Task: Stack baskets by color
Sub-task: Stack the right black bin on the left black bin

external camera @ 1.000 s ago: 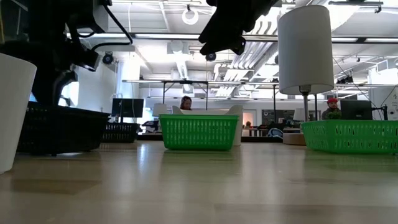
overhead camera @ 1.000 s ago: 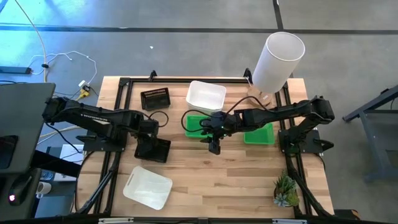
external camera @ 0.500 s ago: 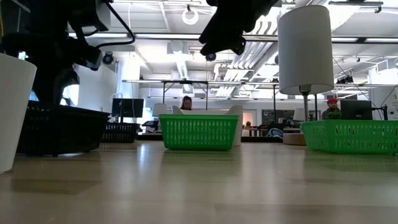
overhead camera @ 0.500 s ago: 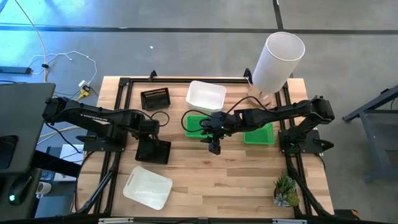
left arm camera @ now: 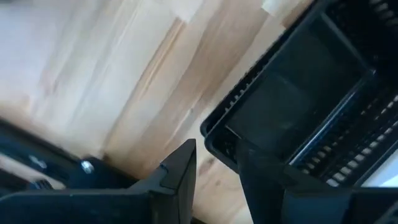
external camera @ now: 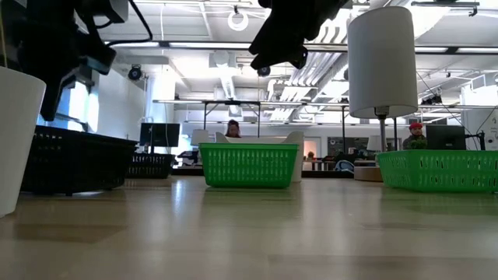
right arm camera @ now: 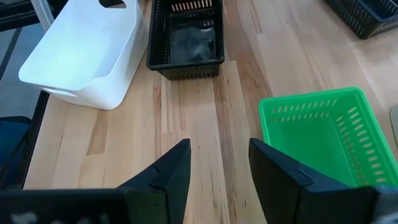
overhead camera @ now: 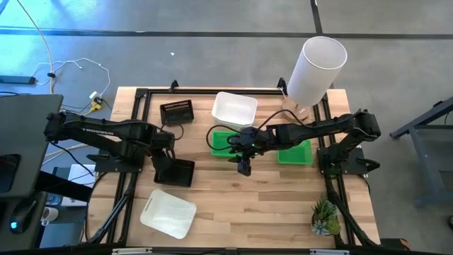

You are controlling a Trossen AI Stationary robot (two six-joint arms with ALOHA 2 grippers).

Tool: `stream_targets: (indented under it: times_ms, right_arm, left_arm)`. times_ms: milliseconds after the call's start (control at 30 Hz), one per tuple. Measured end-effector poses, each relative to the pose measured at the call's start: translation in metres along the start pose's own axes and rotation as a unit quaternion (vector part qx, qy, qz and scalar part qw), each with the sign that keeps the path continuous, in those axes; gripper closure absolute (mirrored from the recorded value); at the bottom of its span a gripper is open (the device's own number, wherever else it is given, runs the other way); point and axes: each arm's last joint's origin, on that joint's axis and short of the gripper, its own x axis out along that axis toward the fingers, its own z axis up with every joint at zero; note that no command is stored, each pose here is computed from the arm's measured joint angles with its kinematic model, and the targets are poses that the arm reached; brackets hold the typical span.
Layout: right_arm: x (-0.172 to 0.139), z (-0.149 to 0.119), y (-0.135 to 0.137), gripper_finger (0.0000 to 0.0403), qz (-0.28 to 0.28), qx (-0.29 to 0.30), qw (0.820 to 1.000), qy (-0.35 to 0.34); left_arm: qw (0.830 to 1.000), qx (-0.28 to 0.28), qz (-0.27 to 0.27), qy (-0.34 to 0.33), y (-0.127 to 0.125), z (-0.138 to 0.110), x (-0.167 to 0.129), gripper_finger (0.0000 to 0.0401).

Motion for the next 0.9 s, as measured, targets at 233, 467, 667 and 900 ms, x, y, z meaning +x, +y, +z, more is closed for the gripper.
stream_targets:
  times_ms: [233,467,667,900]
  right_arm:
    - [0.0,-0.001,0.0,0.0253,-0.001,-0.001,1.0,0.005]
    - [0.0,-0.003,-0.001,0.0253,-0.003,-0.001,1.0,0.013]
    - [0.0,-0.003,-0.001,0.0253,-0.003,-0.001,1.0,0.014]
    - [0.0,-0.003,-0.001,0.0253,-0.004,0.0,1.0,0.014]
  left_arm:
    - [0.998,-0.051,0.013,0.029,-0.001,-0.005,0.003,0.03]
    - [0.998,-0.052,0.025,0.035,-0.004,-0.01,0.003,0.03]
    - [0.998,-0.047,0.035,0.026,-0.006,-0.012,0.003,0.03]
    - [0.998,-0.042,0.041,0.018,-0.008,-0.013,0.003,0.03]
